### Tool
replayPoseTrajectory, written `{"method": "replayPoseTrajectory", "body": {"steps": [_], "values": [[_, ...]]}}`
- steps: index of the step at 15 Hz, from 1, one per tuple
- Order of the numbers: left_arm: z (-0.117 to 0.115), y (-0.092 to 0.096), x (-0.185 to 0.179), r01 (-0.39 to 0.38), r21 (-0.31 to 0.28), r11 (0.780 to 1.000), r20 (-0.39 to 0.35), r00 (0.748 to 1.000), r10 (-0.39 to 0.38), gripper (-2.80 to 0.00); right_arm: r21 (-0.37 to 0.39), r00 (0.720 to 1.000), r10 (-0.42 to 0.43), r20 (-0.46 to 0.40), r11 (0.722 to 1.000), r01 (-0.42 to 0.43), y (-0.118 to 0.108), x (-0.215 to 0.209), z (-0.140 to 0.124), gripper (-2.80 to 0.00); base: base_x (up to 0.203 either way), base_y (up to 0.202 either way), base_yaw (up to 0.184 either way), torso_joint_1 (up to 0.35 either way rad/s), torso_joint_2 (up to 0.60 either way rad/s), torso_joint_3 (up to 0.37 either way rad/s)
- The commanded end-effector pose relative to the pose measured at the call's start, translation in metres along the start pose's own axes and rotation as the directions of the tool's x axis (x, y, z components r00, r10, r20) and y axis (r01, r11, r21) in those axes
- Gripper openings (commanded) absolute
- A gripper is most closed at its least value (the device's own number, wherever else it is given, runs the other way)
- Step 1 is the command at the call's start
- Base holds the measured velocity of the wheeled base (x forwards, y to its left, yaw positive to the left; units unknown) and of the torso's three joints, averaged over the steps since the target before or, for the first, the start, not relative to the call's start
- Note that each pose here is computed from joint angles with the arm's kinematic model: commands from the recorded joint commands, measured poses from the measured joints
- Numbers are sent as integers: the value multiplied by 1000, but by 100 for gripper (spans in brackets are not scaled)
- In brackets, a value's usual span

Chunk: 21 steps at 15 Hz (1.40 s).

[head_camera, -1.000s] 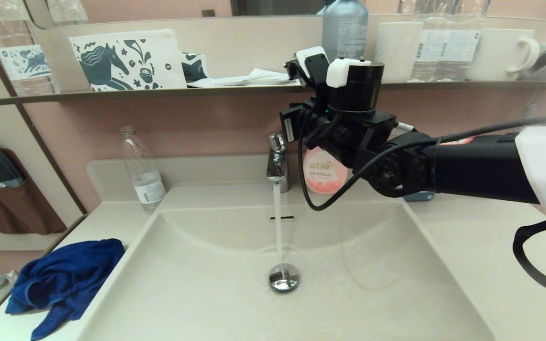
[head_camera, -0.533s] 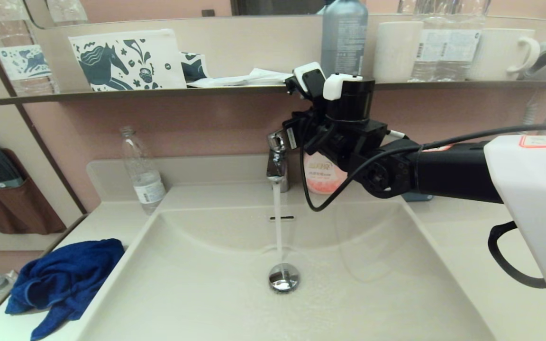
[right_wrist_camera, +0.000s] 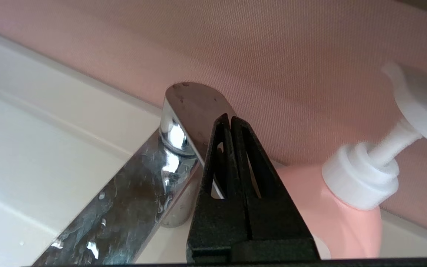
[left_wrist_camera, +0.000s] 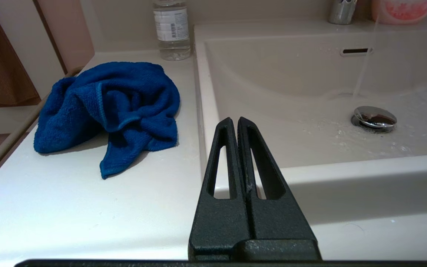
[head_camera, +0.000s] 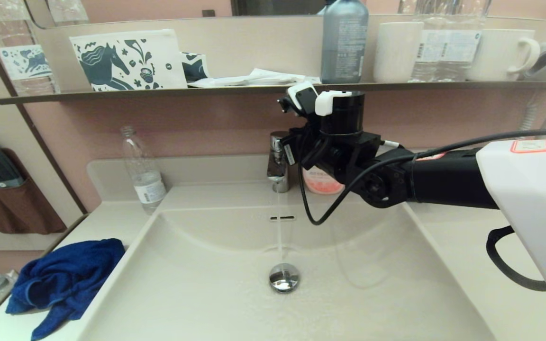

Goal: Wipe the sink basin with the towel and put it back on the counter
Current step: Turn off the faucet, then pick up the cloth

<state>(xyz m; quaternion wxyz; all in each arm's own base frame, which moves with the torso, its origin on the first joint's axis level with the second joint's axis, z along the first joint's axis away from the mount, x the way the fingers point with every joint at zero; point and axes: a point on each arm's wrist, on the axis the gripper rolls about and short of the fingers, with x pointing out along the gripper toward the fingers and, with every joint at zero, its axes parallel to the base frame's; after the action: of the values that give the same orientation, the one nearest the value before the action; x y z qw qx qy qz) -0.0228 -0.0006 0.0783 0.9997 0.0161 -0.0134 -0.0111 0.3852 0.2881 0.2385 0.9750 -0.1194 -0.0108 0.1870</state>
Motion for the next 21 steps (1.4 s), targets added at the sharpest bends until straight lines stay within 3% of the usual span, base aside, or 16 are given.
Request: {"method": "replayPoseTrajectory", "body": {"steps": [1, 4, 8, 14, 18, 21], "values": [[0, 0, 0, -1, 1, 1000, 0, 1000, 1, -280, -4, 1000, 2, -20, 1000, -2, -1, -7, -2, -280, 0, 0, 0, 0, 0, 0], [0, 0, 0, -1, 1, 1000, 0, 1000, 1, -280, 9, 1000, 3, -22, 1000, -3, -4, -15, 2, -280, 0, 0, 0, 0, 0, 0], [0, 0, 0, 0, 1, 1000, 0, 1000, 0, -280, 39, 998, -42, 45, 998, 40, -16, -32, 29, -280, 0, 0, 0, 0, 0, 0], [0, 0, 0, 0, 0, 1000, 0, 1000, 0, -280, 156, 999, -18, -51, 987, 26, -14, -114, 22, -280, 0, 0, 0, 0, 0, 0], [0, 0, 0, 0, 0, 1000, 0, 1000, 0, -280, 185, 996, -66, -63, 980, 76, -52, -200, 19, -280, 0, 0, 0, 0, 0, 0], [0, 0, 0, -3, 0, 1000, -1, 1000, 3, -280, 172, 975, -208, -80, 961, 219, -98, -253, 2, -280, 0, 0, 0, 0, 0, 0]]}}
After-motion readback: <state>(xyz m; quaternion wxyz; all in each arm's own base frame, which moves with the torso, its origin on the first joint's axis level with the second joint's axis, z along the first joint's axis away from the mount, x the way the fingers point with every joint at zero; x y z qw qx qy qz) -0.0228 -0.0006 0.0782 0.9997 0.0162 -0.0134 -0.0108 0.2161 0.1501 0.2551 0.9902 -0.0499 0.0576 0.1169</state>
